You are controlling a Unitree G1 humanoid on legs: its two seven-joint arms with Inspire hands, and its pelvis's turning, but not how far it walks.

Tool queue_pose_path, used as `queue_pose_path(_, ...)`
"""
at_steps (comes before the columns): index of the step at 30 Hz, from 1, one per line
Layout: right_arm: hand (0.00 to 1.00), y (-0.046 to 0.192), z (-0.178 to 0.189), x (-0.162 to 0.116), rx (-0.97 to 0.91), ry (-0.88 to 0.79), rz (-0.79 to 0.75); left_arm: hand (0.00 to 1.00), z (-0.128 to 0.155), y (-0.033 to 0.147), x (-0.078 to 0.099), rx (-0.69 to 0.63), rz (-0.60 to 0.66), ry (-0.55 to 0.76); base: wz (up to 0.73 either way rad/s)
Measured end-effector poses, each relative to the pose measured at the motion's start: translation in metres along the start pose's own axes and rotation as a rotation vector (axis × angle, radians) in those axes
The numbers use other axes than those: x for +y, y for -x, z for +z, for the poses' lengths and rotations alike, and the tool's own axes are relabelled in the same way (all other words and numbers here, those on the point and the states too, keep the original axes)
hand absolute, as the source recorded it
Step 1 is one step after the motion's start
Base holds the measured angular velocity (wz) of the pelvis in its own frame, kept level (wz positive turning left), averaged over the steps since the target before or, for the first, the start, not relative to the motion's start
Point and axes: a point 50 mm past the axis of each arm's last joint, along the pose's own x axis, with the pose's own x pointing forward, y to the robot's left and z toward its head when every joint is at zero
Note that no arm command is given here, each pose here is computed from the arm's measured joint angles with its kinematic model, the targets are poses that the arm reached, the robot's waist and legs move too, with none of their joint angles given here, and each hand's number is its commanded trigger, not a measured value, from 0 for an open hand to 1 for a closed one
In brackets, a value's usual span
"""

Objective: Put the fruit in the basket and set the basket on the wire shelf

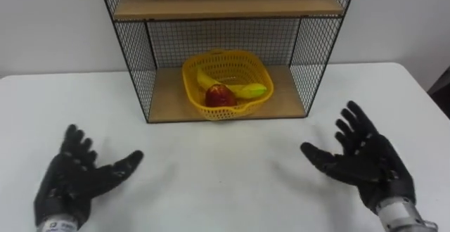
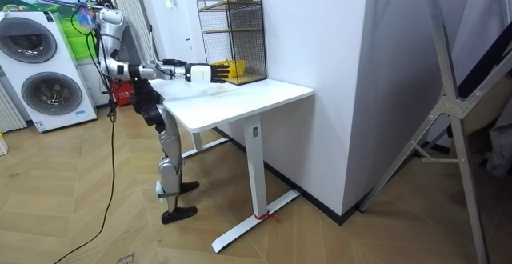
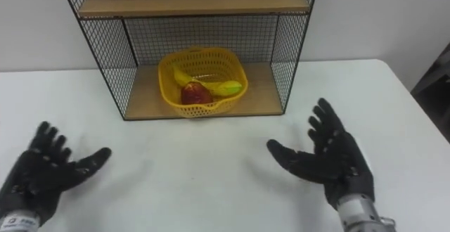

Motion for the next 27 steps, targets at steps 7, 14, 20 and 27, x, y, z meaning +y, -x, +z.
queue_pose_path(7, 0.0, 0.008, 0.051, -0.046, -0.218, 0.095, -0.295, 0.0, 0.084, 0.014, 0.045, -0.41, 0.375, -0.002, 0.0)
queue_pose_path(14, 0.0, 0.056, 0.139, -0.123, -0.634, 0.142, -0.876, 0.0, 0.183, 0.069, 0.114, -0.911, 0.901, 0.022, -0.02)
queue_pose_path(20, 0.0, 0.112, 0.128, -0.206, -0.64, -0.19, -1.412, 0.0, 0.18, 0.107, 0.195, -0.877, 1.369, 0.347, 0.05)
queue_pose_path(27, 0.0, 0.183, 0.006, -0.249, -0.222, -0.647, -1.902, 0.0, 0.063, 0.143, 0.262, -0.416, 1.805, 0.834, 0.1)
